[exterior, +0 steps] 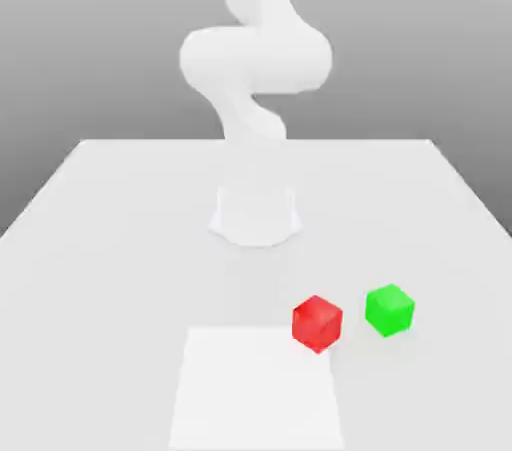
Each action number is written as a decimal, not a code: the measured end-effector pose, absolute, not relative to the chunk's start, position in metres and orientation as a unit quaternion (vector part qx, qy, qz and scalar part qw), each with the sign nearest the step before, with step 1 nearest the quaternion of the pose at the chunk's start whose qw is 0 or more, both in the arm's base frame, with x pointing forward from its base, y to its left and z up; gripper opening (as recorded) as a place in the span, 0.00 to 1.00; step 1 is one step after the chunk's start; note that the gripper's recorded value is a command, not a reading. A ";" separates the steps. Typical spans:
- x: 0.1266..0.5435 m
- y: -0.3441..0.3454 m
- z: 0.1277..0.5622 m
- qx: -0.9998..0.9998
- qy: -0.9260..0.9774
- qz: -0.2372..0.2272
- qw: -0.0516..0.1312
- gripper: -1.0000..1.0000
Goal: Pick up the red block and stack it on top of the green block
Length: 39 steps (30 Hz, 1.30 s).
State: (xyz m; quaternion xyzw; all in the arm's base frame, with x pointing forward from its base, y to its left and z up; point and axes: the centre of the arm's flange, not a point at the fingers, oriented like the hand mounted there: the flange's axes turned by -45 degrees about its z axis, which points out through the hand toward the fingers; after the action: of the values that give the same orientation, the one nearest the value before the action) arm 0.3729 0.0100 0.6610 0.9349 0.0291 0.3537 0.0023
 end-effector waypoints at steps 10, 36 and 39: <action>0.408 0.061 0.411 0.962 0.211 0.174 0.012 0.50; 0.323 0.087 0.181 0.926 0.378 0.000 0.000 0.00; 0.321 0.090 0.205 0.925 0.379 0.000 0.000 0.00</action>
State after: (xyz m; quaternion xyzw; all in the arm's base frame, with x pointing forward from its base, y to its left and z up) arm 0.3212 0.0897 0.2049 0.9254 0.3791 -0.0003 -0.0002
